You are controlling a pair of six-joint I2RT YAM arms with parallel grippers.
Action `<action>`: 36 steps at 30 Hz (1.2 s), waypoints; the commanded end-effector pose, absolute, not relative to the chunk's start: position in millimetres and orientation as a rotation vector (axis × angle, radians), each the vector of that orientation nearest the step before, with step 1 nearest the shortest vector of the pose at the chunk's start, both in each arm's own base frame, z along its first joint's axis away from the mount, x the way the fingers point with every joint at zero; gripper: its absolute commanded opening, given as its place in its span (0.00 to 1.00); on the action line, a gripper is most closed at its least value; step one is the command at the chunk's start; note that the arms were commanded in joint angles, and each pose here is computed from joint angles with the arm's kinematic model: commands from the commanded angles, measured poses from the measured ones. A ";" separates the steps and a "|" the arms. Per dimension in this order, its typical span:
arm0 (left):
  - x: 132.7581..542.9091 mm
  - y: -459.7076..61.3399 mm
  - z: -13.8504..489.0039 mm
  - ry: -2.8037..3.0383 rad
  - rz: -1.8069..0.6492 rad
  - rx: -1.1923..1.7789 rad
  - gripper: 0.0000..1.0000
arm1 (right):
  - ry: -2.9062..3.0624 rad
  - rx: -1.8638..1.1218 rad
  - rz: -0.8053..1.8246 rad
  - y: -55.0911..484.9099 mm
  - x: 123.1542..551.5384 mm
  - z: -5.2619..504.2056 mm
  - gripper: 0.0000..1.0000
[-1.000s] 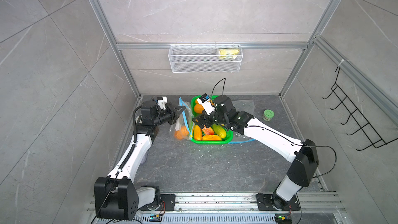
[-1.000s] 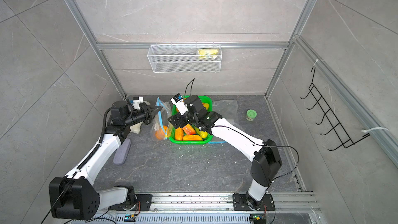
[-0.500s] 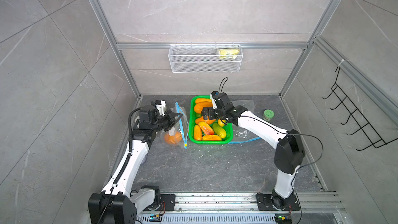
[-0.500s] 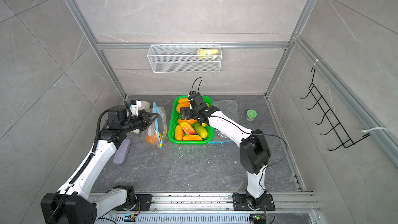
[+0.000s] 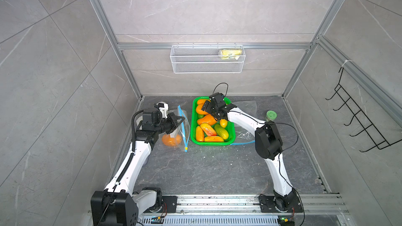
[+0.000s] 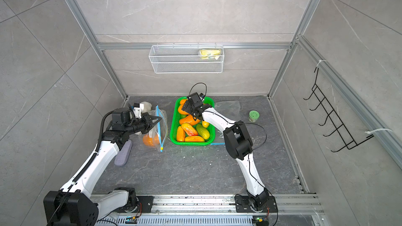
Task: Place the mango in a zip-top bag and seal the zipper
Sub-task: Pick up the mango from the basket.
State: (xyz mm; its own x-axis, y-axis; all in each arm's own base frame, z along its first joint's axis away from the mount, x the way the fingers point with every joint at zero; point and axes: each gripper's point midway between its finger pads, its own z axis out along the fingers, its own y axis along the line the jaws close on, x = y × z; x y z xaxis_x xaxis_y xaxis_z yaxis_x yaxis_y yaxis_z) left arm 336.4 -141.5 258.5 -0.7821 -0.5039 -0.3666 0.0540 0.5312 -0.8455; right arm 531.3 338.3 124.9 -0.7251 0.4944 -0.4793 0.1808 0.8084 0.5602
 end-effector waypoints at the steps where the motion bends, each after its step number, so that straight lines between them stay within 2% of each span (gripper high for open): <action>1: 339.9 -142.7 265.8 2.149 -1.234 -0.315 0.00 | 2.348 0.655 0.620 334.0 544.2 108.2 0.99; 9: 343.0 -144.1 265.0 2.163 -1.236 -0.309 0.00 | 2.370 0.689 0.712 354.1 564.1 90.4 1.00; 10: 343.3 -144.3 266.4 2.160 -1.237 -0.305 0.00 | 2.373 0.672 0.726 356.6 564.9 90.1 0.97; 13: 345.3 -144.5 265.7 2.164 -1.236 -0.305 0.00 | 2.385 0.610 0.754 362.6 561.7 90.9 0.84; 18: 348.8 -145.0 270.2 2.151 -1.251 -0.322 0.00 | 2.322 0.493 0.783 359.5 553.2 124.4 0.51; 20: 350.5 -145.0 272.1 2.144 -1.259 -0.337 0.00 | 2.299 0.447 0.770 355.1 547.9 139.0 0.42; 25: 353.7 -143.9 278.5 2.121 -1.266 -0.377 0.00 | 2.235 0.350 0.780 345.3 533.7 175.4 0.32; 31: 355.5 -148.8 283.9 2.108 -1.267 -0.430 0.00 | 2.057 0.198 0.928 345.3 507.6 241.5 0.20; 36: 359.9 -162.5 293.5 2.108 -1.290 -0.426 0.00 | 1.698 0.052 1.114 338.4 453.1 327.6 0.11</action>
